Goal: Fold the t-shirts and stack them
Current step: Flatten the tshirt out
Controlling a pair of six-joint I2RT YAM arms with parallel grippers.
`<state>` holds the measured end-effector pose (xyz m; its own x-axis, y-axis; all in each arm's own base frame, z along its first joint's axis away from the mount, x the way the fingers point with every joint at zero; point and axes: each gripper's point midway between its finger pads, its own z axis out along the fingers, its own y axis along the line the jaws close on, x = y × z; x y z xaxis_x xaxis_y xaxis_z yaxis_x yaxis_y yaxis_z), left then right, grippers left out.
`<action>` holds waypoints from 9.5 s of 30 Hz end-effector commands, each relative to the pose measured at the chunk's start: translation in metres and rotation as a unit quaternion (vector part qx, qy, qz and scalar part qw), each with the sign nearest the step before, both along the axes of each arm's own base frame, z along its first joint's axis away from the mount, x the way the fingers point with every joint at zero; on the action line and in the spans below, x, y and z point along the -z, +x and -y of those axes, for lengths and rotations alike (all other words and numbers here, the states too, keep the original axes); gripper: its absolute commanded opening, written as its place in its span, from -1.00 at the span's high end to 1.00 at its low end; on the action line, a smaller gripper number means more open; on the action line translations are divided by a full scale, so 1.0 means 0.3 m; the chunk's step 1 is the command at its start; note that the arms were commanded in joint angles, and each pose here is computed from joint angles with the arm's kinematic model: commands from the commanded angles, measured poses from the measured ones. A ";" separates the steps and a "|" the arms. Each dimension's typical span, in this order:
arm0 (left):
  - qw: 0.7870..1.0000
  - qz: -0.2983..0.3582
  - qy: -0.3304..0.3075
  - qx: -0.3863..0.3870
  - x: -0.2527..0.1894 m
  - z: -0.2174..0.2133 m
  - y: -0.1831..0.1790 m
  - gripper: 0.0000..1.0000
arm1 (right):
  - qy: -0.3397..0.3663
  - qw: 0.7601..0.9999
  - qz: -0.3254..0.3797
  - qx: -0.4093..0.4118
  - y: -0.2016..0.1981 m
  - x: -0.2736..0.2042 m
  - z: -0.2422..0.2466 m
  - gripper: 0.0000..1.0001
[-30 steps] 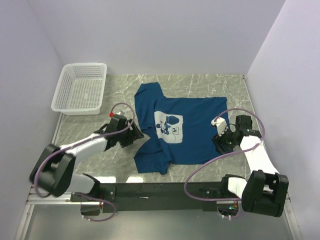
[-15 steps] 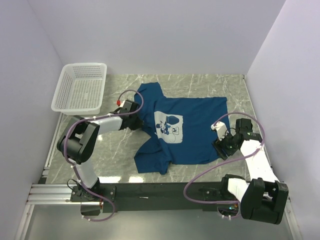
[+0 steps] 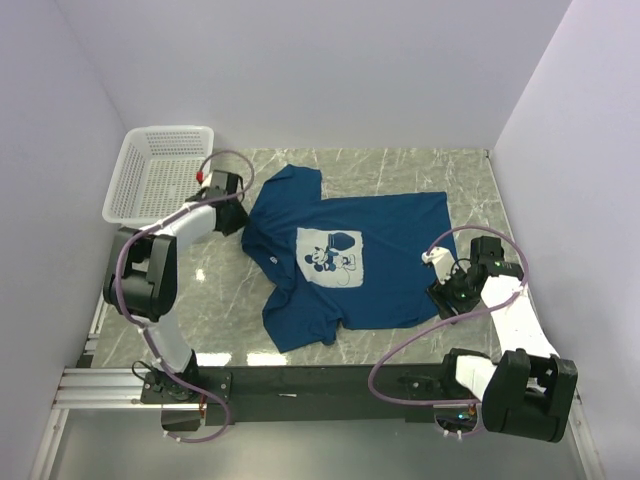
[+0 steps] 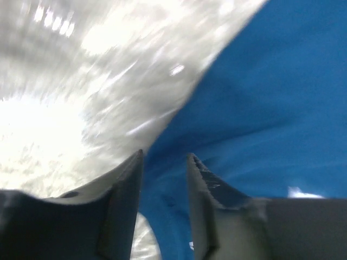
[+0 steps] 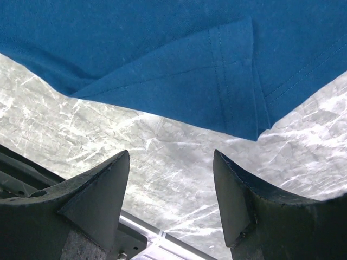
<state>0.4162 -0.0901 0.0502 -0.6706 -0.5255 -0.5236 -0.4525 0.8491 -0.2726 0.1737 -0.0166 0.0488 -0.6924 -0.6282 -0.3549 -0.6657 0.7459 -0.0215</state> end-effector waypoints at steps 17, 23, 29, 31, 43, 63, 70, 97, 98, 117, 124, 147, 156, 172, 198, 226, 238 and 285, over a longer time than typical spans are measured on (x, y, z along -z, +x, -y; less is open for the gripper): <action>0.961 0.183 -0.183 0.098 -0.431 0.091 -0.444 -0.99 | 0.057 0.977 0.022 0.204 0.269 -0.038 -0.037 -0.18; 0.958 0.075 -0.270 0.058 -0.182 0.128 -0.649 -0.96 | 0.040 0.974 -0.005 0.221 0.305 0.010 -0.048 -0.14; 0.966 0.036 -0.254 0.030 -0.132 0.105 -0.668 -0.93 | 0.023 0.970 -0.028 0.240 0.324 0.055 -0.037 0.06; 0.969 0.020 -0.246 0.027 -0.119 0.099 -0.674 -0.93 | 0.016 0.970 -0.029 0.241 0.316 0.054 -0.029 0.19; 0.957 -0.005 -0.282 0.068 -0.128 0.154 -0.718 -0.89 | -0.054 0.976 0.006 0.210 0.202 -0.051 0.058 1.00; 0.978 -0.147 -0.149 0.027 0.034 0.179 -0.821 -0.72 | -0.065 0.987 0.017 0.143 -0.065 -0.059 0.172 -0.35; 0.972 -0.185 -0.117 0.085 0.124 0.226 -0.783 0.08 | 0.034 0.994 0.042 0.099 0.010 -0.081 0.063 -0.36; 0.961 -0.206 -0.133 0.126 0.108 0.238 -0.858 0.99 | 0.065 0.989 0.012 0.133 0.141 0.008 0.108 -0.36; 0.962 -0.218 -0.127 0.103 0.102 0.202 -0.882 0.99 | 0.058 0.988 0.018 0.143 0.159 0.002 0.125 -0.33; 0.968 -0.116 -0.181 -0.127 -0.236 -0.005 -0.938 0.83 | 0.085 0.983 0.028 0.163 0.279 -0.063 0.160 -0.32; 0.938 -0.185 -0.262 -0.131 -0.231 0.068 -1.075 0.11 | 0.130 0.979 0.029 0.156 0.325 -0.111 0.120 -0.32; 0.873 0.220 0.145 0.411 -0.494 0.303 0.263 -0.41 | 0.313 0.946 0.060 0.060 0.451 -0.239 -0.131 -0.24; 0.739 0.274 0.331 0.519 -0.330 0.292 0.577 -0.22 | 0.301 0.943 0.137 0.039 0.511 -0.308 -0.132 -0.21; 0.651 0.299 0.331 0.614 -0.158 0.434 0.728 0.03 | 0.317 0.943 0.092 0.032 0.465 -0.245 -0.151 -0.21; 0.667 0.271 0.354 0.597 -0.030 0.411 0.757 0.27 | 0.325 0.942 0.079 0.037 0.449 -0.241 -0.147 -0.19; 0.675 0.331 0.309 0.583 -0.201 0.424 0.775 0.56 | 0.325 0.941 0.077 0.044 0.446 -0.243 -0.129 -0.19; 0.682 0.298 0.297 0.599 -0.079 0.435 0.751 0.30 | 0.326 0.941 0.075 0.047 0.449 -0.239 -0.125 -0.18; 0.691 0.318 0.292 0.580 -0.191 0.416 0.772 0.92 | 0.330 0.939 0.075 0.056 0.449 -0.245 -0.107 -0.18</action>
<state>0.6424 -0.2116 0.0468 -0.0775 0.6411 -0.7635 0.6946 0.5841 0.4199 0.2988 0.0189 0.1077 -0.6906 -0.1607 -0.7052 -0.5825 0.7015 0.4106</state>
